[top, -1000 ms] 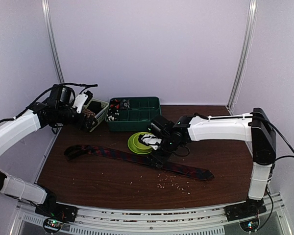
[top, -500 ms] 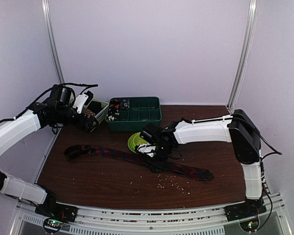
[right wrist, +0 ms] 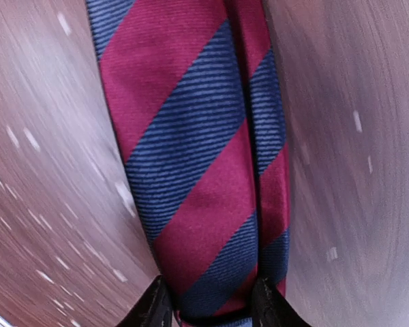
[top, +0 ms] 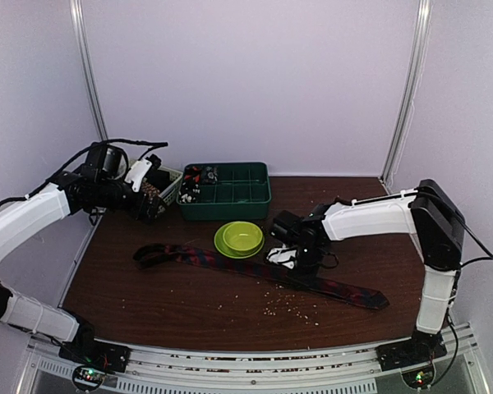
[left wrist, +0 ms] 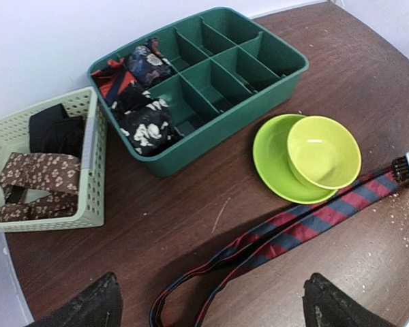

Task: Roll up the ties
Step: Move the tie to the center of the board, then adjust the tie at the center of the board, then move the tie to the center of the board.

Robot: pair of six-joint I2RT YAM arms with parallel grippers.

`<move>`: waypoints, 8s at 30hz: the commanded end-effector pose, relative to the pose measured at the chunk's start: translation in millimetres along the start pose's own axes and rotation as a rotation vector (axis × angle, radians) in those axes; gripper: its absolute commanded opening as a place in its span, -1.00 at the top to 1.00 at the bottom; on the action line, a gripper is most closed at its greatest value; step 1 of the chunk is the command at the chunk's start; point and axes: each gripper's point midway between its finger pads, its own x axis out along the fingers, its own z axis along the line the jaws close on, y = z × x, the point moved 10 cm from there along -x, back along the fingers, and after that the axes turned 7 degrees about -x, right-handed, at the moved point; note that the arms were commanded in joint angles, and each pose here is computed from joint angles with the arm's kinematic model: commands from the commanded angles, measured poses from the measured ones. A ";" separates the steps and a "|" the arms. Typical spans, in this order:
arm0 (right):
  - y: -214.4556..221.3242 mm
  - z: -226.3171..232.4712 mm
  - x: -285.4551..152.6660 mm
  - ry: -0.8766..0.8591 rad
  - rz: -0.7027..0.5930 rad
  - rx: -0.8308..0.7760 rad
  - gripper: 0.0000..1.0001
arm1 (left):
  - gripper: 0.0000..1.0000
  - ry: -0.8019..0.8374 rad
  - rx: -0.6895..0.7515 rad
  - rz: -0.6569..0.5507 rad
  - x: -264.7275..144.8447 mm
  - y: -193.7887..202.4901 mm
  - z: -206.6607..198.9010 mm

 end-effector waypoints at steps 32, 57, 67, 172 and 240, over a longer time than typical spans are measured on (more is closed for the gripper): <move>73.6 -20.6 -210.2 0.541 -1.151 0.214 -0.99 | -0.92 0.205 0.607 0.430 99.4 102.1 -13.7; 0.3 26.7 -119.7 0.300 -0.803 -0.369 -0.52 | 0.98 0.609 0.321 0.730 60.7 110.6 -54.5; -68.5 47.9 -81.3 0.269 -0.635 -0.523 -0.36 | 0.43 0.320 0.331 0.807 104.3 109.1 3.6; 107.8 14.3 -81.1 -0.137 -0.664 1.325 -0.59 | -0.96 0.132 -0.064 0.128 30.4 56.0 -63.7; 93.8 -5.5 -48.8 -0.225 -0.570 1.341 0.20 | -0.08 0.160 0.245 0.614 84.5 127.8 -120.9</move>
